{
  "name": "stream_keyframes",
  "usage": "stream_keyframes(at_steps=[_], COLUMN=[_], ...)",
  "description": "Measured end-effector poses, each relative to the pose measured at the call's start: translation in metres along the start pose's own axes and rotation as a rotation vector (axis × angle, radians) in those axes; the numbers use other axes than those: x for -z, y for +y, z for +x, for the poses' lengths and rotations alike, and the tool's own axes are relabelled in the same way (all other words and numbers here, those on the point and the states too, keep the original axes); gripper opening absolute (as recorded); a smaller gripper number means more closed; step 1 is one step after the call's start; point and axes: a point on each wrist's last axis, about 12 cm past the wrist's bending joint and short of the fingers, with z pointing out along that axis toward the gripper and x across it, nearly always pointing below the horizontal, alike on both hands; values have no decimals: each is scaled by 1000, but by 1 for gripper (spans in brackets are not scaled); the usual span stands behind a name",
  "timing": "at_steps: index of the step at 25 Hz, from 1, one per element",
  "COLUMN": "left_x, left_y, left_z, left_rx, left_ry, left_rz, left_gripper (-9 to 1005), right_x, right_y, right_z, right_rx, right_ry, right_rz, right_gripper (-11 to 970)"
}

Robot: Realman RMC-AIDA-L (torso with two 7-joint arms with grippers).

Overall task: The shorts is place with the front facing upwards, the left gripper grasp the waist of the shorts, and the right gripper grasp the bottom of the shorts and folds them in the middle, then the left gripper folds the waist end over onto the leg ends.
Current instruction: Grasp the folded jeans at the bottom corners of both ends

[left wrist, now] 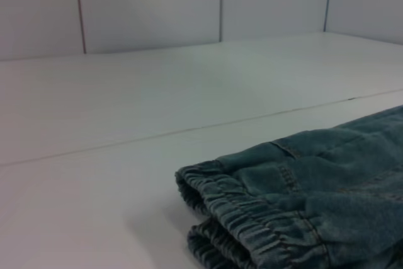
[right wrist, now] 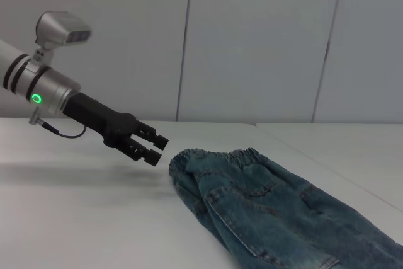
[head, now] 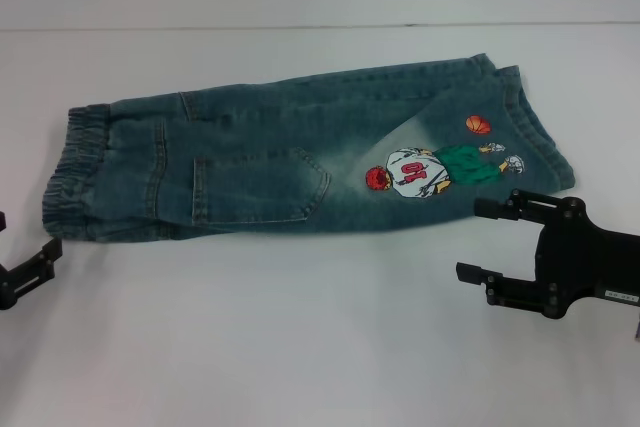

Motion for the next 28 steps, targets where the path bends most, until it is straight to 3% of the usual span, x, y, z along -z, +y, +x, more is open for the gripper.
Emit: stream_keyframes(at_steps=[17, 28], left_x=[-38, -34], left_y=[-6, -4], left_z=[-12, -15], left_rx=[-57, -56], left_ry=[54, 41], left_rz=[61, 60], left_gripper=[814, 717], right_x=[-2, -2], right_y=[3, 2], right_z=[1, 3], right_rx=[-6, -7], right_ry=[7, 16], right_rz=[-22, -12], right_gripper=[741, 738])
